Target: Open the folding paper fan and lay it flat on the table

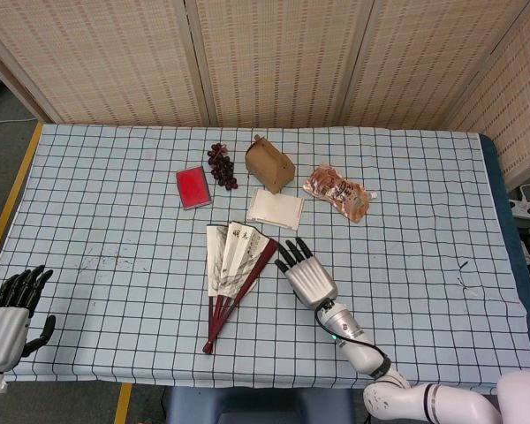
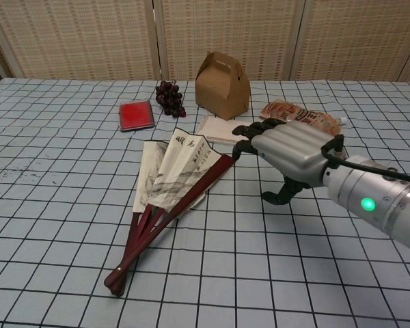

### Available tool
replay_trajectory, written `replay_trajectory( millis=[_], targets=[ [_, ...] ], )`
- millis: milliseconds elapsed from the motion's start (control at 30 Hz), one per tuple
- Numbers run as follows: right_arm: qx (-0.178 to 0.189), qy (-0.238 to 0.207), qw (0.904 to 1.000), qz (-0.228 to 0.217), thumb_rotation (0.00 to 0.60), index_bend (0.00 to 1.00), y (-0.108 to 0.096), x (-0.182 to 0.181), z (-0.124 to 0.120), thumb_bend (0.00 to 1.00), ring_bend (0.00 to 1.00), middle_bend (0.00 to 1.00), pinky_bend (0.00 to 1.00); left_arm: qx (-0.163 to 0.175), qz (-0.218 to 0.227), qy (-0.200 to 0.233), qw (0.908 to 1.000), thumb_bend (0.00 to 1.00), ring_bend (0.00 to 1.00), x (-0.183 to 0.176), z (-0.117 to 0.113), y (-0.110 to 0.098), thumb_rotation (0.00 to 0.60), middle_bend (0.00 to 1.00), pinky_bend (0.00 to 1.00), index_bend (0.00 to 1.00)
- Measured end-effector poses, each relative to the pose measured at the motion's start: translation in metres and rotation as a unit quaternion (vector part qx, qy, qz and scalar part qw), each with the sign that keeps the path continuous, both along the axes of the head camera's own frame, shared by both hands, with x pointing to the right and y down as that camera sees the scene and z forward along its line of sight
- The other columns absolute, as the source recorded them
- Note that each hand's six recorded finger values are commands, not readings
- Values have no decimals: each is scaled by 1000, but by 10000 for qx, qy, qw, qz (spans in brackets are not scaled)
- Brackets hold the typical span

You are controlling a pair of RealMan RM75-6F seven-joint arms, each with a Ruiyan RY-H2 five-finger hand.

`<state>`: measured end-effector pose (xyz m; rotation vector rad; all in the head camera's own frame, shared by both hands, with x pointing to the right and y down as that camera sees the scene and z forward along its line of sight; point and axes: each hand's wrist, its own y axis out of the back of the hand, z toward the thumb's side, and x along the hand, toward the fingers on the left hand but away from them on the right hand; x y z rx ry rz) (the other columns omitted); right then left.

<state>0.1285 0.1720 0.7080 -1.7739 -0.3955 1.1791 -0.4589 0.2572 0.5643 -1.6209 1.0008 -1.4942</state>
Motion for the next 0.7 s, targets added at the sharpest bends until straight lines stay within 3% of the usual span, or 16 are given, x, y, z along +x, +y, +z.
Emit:
replay_trajectory(
  millis=[433,700],
  targets=[
    [-308,-406,9987,-24,600,302,1,-66,32,244,0,0,0,-173,-123,-5,9998,477,0,-8,9,-1,600,0,70,0],
    [-358,-467,9982,-74,600,464,7,-88,40,320,0,2,0,-218,-138,-2,9997,477,0,-8,9,-2,600,0,70,0]
  ],
)
